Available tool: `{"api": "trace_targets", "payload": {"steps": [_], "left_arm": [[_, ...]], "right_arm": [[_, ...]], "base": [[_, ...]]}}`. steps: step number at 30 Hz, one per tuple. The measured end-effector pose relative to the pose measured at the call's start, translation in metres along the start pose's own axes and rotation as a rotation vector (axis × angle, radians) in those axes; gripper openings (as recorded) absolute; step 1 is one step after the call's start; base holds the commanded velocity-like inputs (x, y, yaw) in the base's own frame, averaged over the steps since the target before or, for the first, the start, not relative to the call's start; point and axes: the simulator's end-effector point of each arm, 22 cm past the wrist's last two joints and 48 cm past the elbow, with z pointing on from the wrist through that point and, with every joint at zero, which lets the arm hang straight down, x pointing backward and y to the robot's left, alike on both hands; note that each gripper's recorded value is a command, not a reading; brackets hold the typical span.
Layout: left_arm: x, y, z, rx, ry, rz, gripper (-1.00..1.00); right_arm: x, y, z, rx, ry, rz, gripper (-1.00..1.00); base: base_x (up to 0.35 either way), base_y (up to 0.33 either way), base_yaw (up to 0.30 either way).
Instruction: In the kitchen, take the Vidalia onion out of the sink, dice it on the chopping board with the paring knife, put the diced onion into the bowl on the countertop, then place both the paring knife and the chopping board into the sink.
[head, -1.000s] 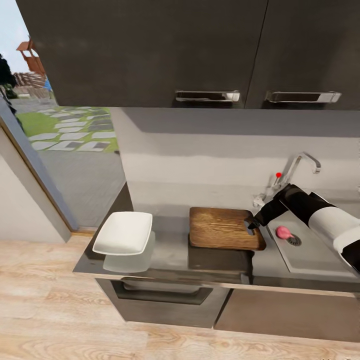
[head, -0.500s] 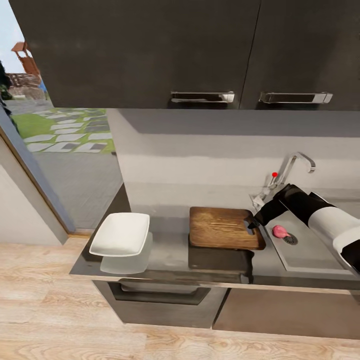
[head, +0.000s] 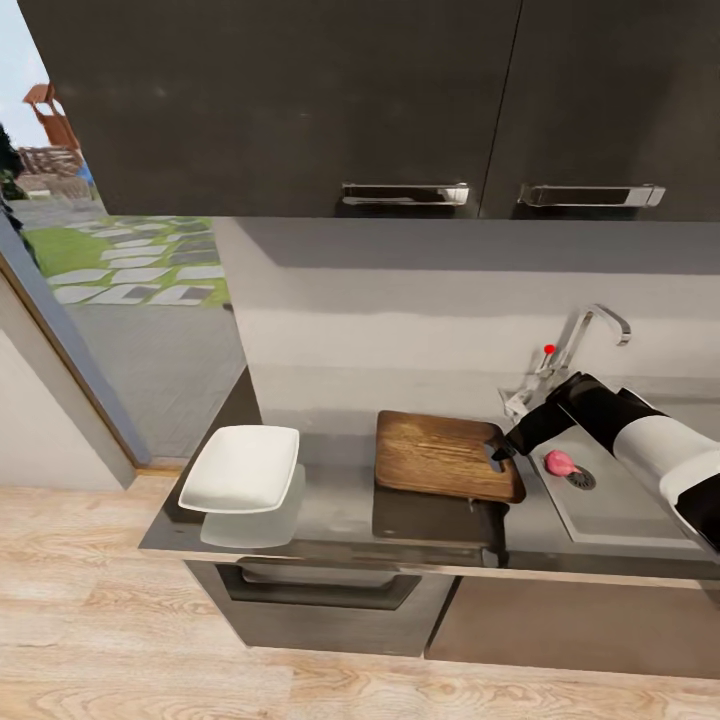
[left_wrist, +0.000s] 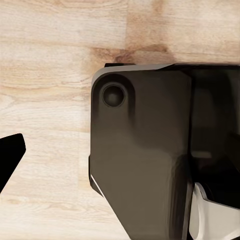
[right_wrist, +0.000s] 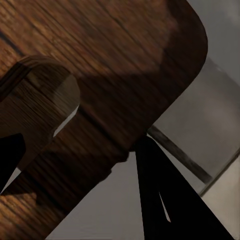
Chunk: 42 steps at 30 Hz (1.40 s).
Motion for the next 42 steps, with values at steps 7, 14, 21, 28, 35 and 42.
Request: {"api": "trace_targets", "payload": {"steps": [7, 14, 21, 28, 35, 42], "left_arm": [[0.000, 0.000, 0.000, 0.000, 0.000, 0.000, 1.00], [0.000, 0.000, 0.000, 0.000, 0.000, 0.000, 1.00], [0.000, 0.000, 0.000, 0.000, 0.000, 0.000, 1.00], [0.000, 0.000, 0.000, 0.000, 0.000, 0.000, 1.00], [0.000, 0.000, 0.000, 0.000, 0.000, 0.000, 1.00], [0.000, 0.000, 0.000, 0.000, 0.000, 0.000, 1.00]], "right_arm": [[-0.001, 0.001, 0.000, -0.002, 0.000, -0.003, -1.00], [-0.005, 0.006, 0.003, -0.004, 0.004, -0.015, -1.00], [-0.014, 0.011, 0.007, 0.013, 0.006, -0.043, -1.00], [-0.013, 0.009, 0.007, 0.020, 0.009, -0.043, -1.00], [-0.011, 0.008, 0.007, 0.022, 0.011, -0.040, -1.00], [-0.011, 0.008, 0.007, 0.021, 0.011, -0.037, 1.00]], "base": [[0.000, 0.000, 0.000], [0.000, 0.000, 0.000], [0.000, 0.000, 0.000], [0.000, 0.000, 0.000], [0.000, 0.000, 0.000], [0.000, 0.000, 0.000]]}}
